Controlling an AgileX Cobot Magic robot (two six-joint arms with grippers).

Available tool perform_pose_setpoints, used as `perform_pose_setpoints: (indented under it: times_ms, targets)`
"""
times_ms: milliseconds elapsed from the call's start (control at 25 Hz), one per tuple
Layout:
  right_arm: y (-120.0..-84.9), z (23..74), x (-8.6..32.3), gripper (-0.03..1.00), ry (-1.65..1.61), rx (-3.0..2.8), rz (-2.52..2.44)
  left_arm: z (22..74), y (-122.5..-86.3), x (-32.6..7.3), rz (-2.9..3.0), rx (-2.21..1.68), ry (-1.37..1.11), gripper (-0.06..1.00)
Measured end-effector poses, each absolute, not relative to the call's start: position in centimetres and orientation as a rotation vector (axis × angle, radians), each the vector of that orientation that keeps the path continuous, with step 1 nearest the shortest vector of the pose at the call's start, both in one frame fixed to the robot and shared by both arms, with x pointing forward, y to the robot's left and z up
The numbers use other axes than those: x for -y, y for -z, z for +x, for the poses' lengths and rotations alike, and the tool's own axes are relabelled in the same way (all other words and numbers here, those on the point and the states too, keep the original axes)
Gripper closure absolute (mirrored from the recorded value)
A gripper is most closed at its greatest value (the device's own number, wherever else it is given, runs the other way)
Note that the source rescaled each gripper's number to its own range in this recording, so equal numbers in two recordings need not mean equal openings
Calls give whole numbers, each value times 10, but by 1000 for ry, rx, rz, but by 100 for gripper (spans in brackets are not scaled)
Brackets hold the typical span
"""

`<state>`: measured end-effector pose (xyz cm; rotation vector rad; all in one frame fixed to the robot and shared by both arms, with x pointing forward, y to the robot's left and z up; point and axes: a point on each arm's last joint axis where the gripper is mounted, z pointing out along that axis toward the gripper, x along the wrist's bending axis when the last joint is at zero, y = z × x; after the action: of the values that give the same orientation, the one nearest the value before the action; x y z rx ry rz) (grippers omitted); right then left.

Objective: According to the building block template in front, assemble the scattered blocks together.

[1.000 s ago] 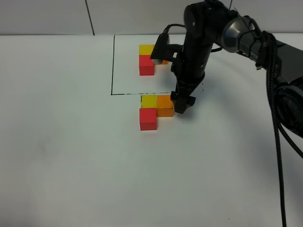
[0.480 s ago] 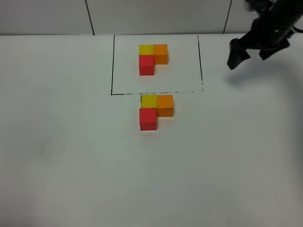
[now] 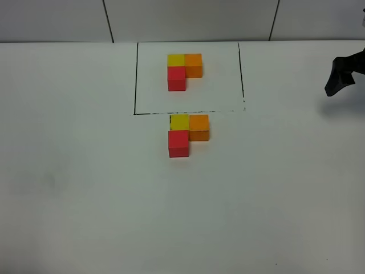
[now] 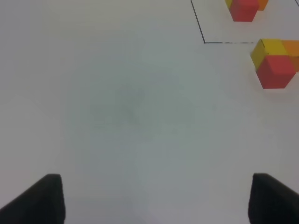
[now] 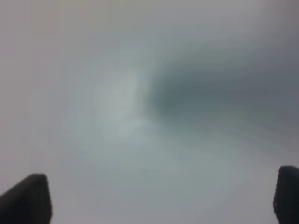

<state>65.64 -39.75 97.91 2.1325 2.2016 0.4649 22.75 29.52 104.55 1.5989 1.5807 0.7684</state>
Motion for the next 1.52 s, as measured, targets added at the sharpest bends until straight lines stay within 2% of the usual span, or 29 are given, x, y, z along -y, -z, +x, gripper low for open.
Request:
perform_pose_setpoints:
  times_ms: [280,800,1240,1520]
  targets:
    - [-1013,611,378,3,-510,-2134,2043,228,-1046,-295,1599,-1581,-768,21]
    - [-1076,483,327,3,-695,-2026,1902,228,-1046,-295,1599,-1581,-768,21]
    - [-1080,390,291,3,-840,-1976,1761,228,-1046,-295,1599,-1581,-768,21]
    - [-1072,331,285,3,-872,-1903,1788,228,-1046,-295,1599,-1581,-768,21]
